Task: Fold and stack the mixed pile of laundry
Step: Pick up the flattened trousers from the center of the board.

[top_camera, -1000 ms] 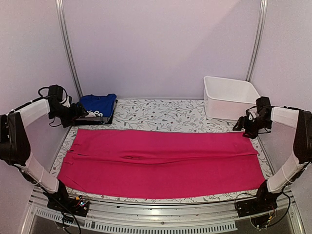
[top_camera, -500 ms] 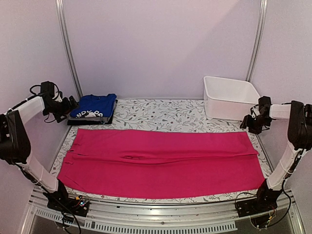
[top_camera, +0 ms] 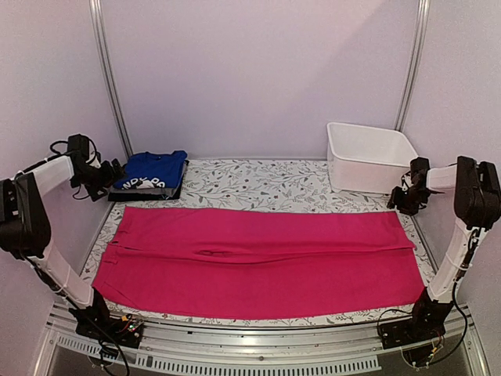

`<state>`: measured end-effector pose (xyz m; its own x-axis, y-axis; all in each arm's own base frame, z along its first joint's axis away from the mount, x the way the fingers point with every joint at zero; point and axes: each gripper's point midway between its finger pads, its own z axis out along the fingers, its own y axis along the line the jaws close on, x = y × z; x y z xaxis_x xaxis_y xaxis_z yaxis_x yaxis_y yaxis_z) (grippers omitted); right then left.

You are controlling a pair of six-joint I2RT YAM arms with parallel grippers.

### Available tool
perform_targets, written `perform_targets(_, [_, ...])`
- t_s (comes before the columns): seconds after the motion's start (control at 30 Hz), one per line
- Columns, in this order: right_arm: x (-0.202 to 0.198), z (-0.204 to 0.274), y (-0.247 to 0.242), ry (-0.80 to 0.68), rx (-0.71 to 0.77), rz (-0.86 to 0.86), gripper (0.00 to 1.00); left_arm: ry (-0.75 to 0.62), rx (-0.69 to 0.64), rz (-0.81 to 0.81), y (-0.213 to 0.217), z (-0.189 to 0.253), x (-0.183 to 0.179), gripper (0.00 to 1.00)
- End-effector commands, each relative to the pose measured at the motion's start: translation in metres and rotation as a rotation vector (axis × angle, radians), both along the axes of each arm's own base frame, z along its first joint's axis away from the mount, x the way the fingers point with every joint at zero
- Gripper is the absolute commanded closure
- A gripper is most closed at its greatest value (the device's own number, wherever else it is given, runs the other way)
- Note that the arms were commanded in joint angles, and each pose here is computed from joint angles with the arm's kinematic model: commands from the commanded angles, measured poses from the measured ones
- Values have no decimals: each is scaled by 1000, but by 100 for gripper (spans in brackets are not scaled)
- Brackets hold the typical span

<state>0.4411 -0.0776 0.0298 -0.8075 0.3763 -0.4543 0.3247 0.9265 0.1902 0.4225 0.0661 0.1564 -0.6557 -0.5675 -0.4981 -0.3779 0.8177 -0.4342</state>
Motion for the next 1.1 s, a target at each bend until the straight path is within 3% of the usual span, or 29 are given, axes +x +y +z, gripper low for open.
perform_targets(0.0, [14, -1, -13, -11, -46, -24, 46, 47, 21, 30, 10, -17, -4, 0])
perform_targets(0.33, [-2, -27, 11, 61, 4, 34, 56, 143, -25, 131, 36, -50, -15, 0])
perform_targets(0.53, [-2, -24, 17, 43, 25, 52, 92, 177, -38, 157, 49, -68, -20, 0])
perform_targets(0.6, [3, -17, 17, 25, 28, 58, 100, 180, -53, 154, 54, -74, -19, 0])
perform_targets(0.83, [17, 18, 18, -53, 32, 55, 100, 205, -42, 114, 68, -90, -11, 8])
perform_targets(1.07, [18, 29, 17, -69, 27, 58, 100, 173, -75, 26, 60, -101, 1, 23])
